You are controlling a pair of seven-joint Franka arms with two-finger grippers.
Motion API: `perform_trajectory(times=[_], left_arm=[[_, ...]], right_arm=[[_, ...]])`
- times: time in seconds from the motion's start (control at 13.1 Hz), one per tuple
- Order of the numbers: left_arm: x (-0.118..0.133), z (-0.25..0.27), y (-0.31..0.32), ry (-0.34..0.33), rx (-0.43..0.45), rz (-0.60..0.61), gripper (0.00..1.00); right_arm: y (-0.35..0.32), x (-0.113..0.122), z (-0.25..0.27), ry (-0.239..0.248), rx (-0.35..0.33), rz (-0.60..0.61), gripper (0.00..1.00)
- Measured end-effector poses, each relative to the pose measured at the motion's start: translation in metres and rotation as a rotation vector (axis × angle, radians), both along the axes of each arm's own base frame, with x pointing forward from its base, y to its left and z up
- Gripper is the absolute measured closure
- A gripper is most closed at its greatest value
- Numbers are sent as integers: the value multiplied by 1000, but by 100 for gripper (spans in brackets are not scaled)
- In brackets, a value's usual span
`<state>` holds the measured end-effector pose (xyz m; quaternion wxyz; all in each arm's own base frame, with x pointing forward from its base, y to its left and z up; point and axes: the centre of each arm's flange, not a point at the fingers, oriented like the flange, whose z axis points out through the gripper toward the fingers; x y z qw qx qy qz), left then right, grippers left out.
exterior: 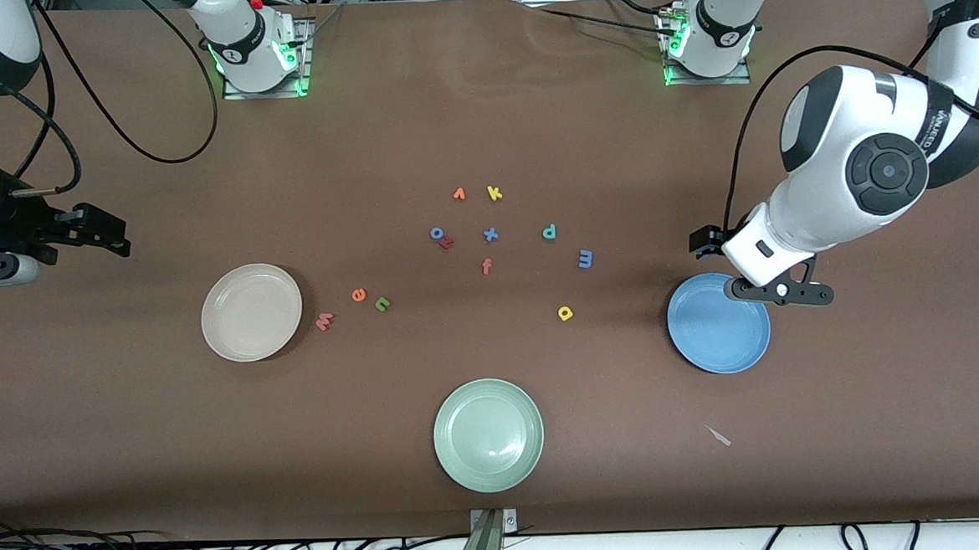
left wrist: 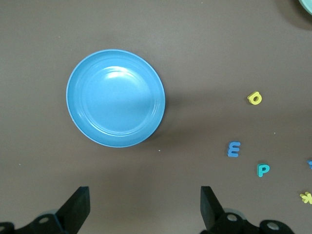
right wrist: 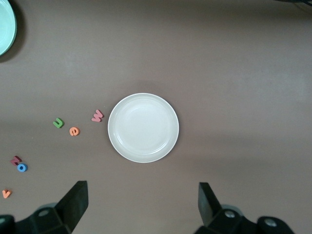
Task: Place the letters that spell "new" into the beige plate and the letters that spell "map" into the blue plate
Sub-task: 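Move the left gripper past the blue plate toward the letters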
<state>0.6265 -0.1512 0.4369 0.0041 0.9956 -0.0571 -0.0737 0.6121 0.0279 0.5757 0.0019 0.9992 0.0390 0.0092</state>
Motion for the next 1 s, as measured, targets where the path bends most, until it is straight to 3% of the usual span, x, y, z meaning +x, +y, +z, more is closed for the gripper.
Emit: perform_trajectory(times=[1.0], left_arm=[[3,15,8,-24,-3,13,0]], right_arm=[[2,0,0,-1,0,4,0]])
